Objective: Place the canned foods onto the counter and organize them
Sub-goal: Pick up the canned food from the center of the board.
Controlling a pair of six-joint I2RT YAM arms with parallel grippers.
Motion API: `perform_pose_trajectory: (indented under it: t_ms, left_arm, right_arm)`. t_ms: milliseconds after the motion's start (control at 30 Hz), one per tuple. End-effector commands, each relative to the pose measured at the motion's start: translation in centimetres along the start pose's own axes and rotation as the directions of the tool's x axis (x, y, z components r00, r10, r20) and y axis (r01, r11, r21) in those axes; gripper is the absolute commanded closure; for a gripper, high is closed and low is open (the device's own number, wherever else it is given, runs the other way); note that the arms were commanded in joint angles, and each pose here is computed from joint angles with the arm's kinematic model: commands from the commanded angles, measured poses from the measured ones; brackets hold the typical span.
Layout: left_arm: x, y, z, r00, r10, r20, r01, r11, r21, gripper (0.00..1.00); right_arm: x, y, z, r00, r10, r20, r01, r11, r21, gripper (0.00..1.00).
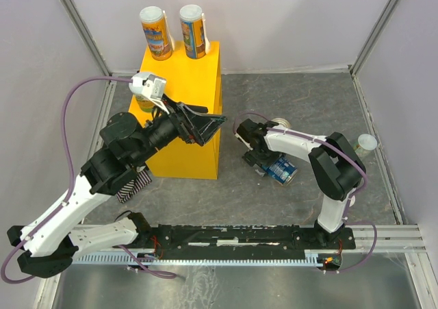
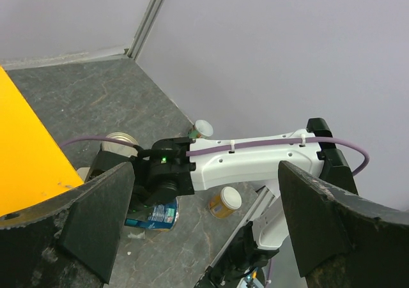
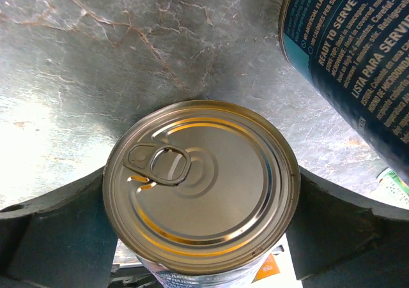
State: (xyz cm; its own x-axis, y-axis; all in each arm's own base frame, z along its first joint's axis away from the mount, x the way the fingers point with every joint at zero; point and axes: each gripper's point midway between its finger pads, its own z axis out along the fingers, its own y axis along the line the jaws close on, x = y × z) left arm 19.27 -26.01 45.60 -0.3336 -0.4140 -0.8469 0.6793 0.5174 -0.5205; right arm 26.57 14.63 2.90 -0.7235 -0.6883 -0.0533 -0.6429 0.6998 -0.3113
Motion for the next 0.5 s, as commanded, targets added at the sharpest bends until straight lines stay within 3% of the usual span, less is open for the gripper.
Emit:
perform_pose_trajectory:
  t_ms: [0,133,467]
  left_arm:
    - [-2.9,-1.2,-0.5,0.996,0.033,0.077,-0.035,0.999,0.020,0.01]
    - [-2.8,-1.2,-0.4,0.997,0.034,0.072,-0.036,0.999,0.023,0.01]
    - [-3.1,-1.5,-0.2,0.997,0.032,0.077,-0.034,0.999,0.032,0.01]
  right_arm:
    - [-1.7,3.1,0.4,0.996,0.061,0.069,-0.049,0.987,-0.153,0.27]
    - [-2.7,3.2,-1.0,0.987,0.111,0.120,-0.088,0.979,-0.184,0.49]
    - [-4.4,2.9,-4.8,0.950,0.225,0.214,-0.171,0.954,-0.245,0.86]
